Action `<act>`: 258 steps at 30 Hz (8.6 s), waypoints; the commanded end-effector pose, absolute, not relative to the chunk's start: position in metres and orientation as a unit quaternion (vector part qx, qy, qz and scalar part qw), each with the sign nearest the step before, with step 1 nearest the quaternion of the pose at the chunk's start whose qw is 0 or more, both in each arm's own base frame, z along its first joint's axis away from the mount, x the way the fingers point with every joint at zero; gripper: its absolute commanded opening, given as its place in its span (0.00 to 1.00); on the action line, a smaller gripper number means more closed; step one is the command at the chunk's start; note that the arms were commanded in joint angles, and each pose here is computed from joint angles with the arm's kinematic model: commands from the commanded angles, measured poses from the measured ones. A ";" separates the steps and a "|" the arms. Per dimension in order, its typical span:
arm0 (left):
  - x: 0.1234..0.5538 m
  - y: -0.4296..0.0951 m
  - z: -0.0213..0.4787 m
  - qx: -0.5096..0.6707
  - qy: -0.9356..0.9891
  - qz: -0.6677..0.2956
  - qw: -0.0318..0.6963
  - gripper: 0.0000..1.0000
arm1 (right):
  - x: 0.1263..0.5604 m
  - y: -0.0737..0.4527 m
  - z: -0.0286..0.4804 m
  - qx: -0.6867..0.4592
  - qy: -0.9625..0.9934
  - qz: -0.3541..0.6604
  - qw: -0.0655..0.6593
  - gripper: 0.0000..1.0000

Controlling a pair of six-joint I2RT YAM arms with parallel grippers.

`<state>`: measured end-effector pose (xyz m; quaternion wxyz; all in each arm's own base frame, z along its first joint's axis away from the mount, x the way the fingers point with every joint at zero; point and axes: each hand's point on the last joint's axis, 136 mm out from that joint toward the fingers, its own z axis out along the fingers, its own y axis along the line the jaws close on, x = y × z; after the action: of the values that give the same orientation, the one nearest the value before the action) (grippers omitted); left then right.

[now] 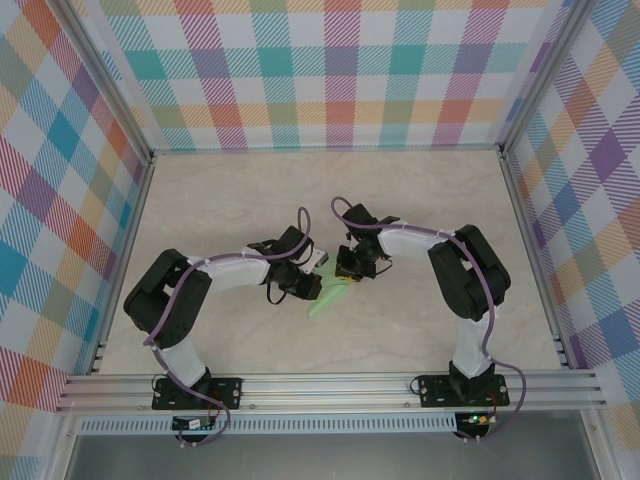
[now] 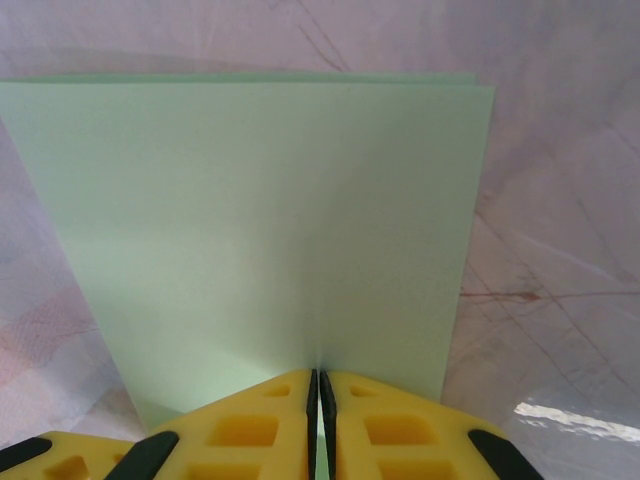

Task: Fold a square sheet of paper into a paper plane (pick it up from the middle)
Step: Third fold the triangle at the center of the table.

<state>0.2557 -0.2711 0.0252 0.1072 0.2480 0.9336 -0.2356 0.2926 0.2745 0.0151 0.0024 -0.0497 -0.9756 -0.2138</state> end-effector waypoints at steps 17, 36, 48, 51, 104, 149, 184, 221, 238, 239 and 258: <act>0.269 -0.270 0.022 0.245 0.934 -0.228 0.123 0.05 | 0.275 0.259 -0.009 -0.057 -0.985 -0.160 0.039 0.14; 0.254 -0.263 0.004 0.232 0.941 -0.228 0.091 0.05 | 0.299 0.272 0.058 -0.041 -0.973 -0.221 -0.043 0.27; 0.250 -0.258 -0.001 0.219 0.944 -0.229 0.088 0.05 | 0.266 0.242 0.113 -0.101 -0.920 -0.331 -0.186 0.26; 0.250 -0.257 -0.002 0.217 0.945 -0.230 0.087 0.05 | 0.248 0.254 0.108 -0.087 -0.902 -0.378 -0.191 0.24; 0.239 -0.257 -0.011 0.226 0.942 -0.240 0.058 0.05 | 0.184 0.349 0.005 -0.126 -0.907 -0.395 -0.076 0.02; 0.237 -0.258 -0.016 0.227 0.942 -0.241 0.046 0.06 | 0.202 0.335 0.037 -0.121 -0.890 -0.426 -0.111 0.07; 0.236 -0.259 -0.018 0.229 0.942 -0.243 0.040 0.06 | 0.214 0.316 0.038 -0.138 -0.887 -0.423 -0.124 0.08; 0.236 -0.260 -0.021 0.229 0.942 -0.242 0.034 0.07 | 0.244 0.285 0.053 -0.135 -0.882 -0.431 -0.136 0.10; 0.235 -0.259 -0.022 0.230 0.943 -0.240 0.033 0.07 | 0.249 0.276 0.014 -0.161 -0.899 -0.394 -0.109 0.11; 0.235 -0.259 -0.022 0.230 0.943 -0.240 0.033 0.07 | 0.247 0.274 0.011 -0.165 -0.901 -0.388 -0.106 0.11; 0.234 -0.258 -0.023 0.229 0.943 -0.238 0.031 0.07 | 0.265 0.266 0.038 -0.150 -0.897 -0.400 -0.114 0.13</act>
<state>0.2589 -0.2848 0.0173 0.0965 0.2369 0.9208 -0.2945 0.2673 0.2664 0.0446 -0.1237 -0.1660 -0.8889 -0.4087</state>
